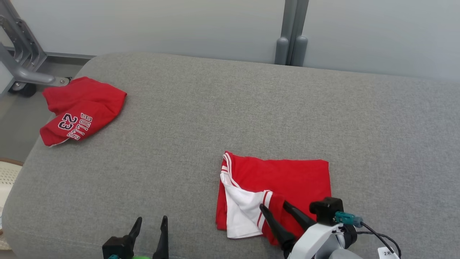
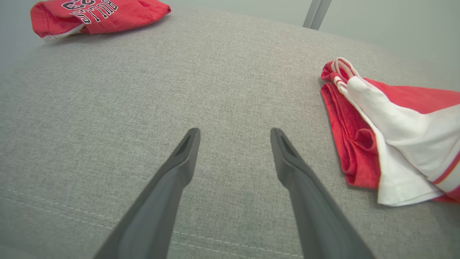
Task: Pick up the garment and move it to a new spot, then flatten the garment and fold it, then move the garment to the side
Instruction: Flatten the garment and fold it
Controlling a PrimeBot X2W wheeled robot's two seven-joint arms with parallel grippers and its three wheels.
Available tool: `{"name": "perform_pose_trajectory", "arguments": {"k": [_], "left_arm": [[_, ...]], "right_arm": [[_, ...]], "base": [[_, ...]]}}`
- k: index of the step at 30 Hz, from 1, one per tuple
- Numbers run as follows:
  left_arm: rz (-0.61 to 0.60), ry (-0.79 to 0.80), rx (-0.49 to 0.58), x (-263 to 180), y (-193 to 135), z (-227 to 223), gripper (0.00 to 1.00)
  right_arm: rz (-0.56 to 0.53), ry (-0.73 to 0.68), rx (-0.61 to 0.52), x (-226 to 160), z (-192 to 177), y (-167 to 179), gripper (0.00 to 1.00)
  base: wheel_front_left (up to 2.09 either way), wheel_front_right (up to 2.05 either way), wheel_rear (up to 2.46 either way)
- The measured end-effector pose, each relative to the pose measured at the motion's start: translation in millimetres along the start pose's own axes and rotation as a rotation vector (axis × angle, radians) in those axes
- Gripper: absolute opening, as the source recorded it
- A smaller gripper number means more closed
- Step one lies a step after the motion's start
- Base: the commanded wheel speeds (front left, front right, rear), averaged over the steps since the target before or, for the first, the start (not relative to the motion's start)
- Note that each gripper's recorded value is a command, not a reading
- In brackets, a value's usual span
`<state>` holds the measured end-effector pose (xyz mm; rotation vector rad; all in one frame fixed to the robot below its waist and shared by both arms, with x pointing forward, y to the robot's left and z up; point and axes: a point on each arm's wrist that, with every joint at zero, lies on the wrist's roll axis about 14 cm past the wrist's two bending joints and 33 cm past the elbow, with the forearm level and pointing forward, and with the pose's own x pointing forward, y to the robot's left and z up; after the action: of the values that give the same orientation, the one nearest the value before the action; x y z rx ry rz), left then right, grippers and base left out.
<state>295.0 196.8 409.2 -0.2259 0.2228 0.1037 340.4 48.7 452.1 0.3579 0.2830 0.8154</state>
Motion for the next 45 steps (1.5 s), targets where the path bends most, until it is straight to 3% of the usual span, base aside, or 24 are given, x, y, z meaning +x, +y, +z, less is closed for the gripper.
{"name": "perform_pose_trajectory", "arguments": {"k": [1, 8, 9, 10, 13, 17, 25, 30, 40, 45], "left_arm": [[0.002, 0.001, -0.001, -0.7, 0.6, -0.4, 1.00], [0.014, 0.001, -0.005, -3.3, 3.9, -1.3, 1.00], [0.014, 0.001, -0.005, -3.4, 3.8, -1.3, 1.00], [0.014, 0.002, -0.007, -3.6, 3.9, -1.6, 1.00], [0.014, 0.002, -0.008, -3.9, 3.5, -1.9, 1.00], [0.015, 0.000, -0.011, -3.3, 3.2, -1.3, 1.00], [-0.007, 0.002, 0.004, 1.6, -3.4, -0.4, 1.00], [-0.021, 0.005, 0.016, 5.5, -7.6, 0.0, 1.00], [-0.018, 0.005, 0.020, 6.4, -7.2, 0.6, 1.00], [-0.007, 0.001, 0.020, 3.9, -3.7, 1.5, 1.00]], "right_arm": [[0.000, 0.006, -0.009, 1.7, -0.8, -0.7, 0.00], [0.097, 0.040, -0.040, 15.8, -7.2, 30.6, 0.00], [0.118, 0.057, -0.035, 17.2, -10.4, 38.5, 0.33], [0.137, 0.082, -0.025, 17.7, -15.7, 45.8, 1.00], [0.198, 0.139, -0.024, 16.6, -26.9, 64.9, 1.00], [0.221, 0.091, -0.023, 20.5, -11.2, 68.6, 1.00], [-0.120, 0.001, -0.066, 8.9, 22.7, -51.1, 1.00], [-0.287, -0.019, -0.102, -7.7, 32.5, -105.8, 1.00], [-0.412, 0.065, -0.055, -23.8, -2.8, -132.2, 1.00], [-0.400, 0.100, -0.033, -18.9, -16.3, -124.0, 1.00]], "base": [[0.00, 0.00, 0.00], [0.00, 0.00, 0.00], [0.00, 0.00, 0.00], [0.00, 0.00, 0.00], [0.00, 0.00, 0.00], [0.00, 0.00, 0.00], [0.00, 0.00, 0.00], [0.00, 0.00, 0.00], [0.00, 0.00, 0.00], [0.00, 0.00, 0.00]]}}
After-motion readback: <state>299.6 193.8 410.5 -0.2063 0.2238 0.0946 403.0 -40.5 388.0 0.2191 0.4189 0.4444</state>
